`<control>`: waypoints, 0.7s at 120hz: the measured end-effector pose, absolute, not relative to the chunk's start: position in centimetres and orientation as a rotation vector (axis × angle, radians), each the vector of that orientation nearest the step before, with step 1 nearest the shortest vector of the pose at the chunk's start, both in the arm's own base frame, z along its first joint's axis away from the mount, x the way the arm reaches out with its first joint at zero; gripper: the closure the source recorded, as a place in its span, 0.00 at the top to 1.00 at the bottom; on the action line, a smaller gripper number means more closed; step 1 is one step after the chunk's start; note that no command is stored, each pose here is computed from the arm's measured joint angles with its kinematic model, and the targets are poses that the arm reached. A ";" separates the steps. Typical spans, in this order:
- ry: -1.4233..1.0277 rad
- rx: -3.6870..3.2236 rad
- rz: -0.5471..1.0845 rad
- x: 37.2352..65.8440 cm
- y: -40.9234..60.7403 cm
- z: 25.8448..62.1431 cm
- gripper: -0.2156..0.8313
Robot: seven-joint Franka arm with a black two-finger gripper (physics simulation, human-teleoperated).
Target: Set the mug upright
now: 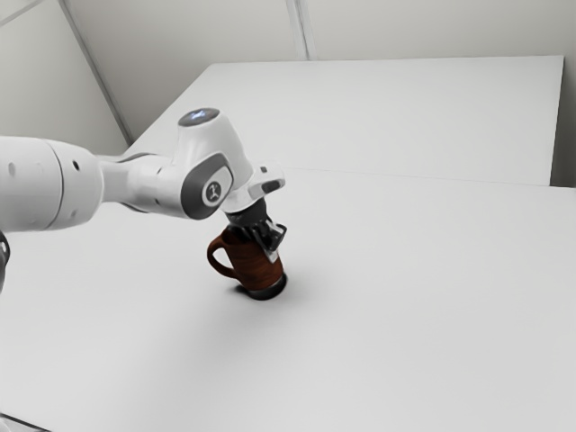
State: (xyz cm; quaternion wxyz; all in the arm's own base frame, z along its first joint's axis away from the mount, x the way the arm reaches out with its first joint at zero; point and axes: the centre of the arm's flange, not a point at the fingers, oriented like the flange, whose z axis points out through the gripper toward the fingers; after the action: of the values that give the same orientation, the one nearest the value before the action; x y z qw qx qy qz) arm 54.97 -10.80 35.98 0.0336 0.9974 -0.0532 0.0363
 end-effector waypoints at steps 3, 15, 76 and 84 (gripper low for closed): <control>-0.138 3.072 0.105 54.9 -10.8 35.7 0.05; -0.046 3.081 0.059 53.8 -11.3 34.2 0.05; 0.225 3.050 0.019 54.8 -12.9 39.0 0.64; 0.238 3.042 0.018 55.2 -13.0 41.0 0.68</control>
State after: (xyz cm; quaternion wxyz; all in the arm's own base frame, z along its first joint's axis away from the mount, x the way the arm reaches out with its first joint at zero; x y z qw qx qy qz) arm 55.15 -13.01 41.01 0.0451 0.9959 0.0780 0.0059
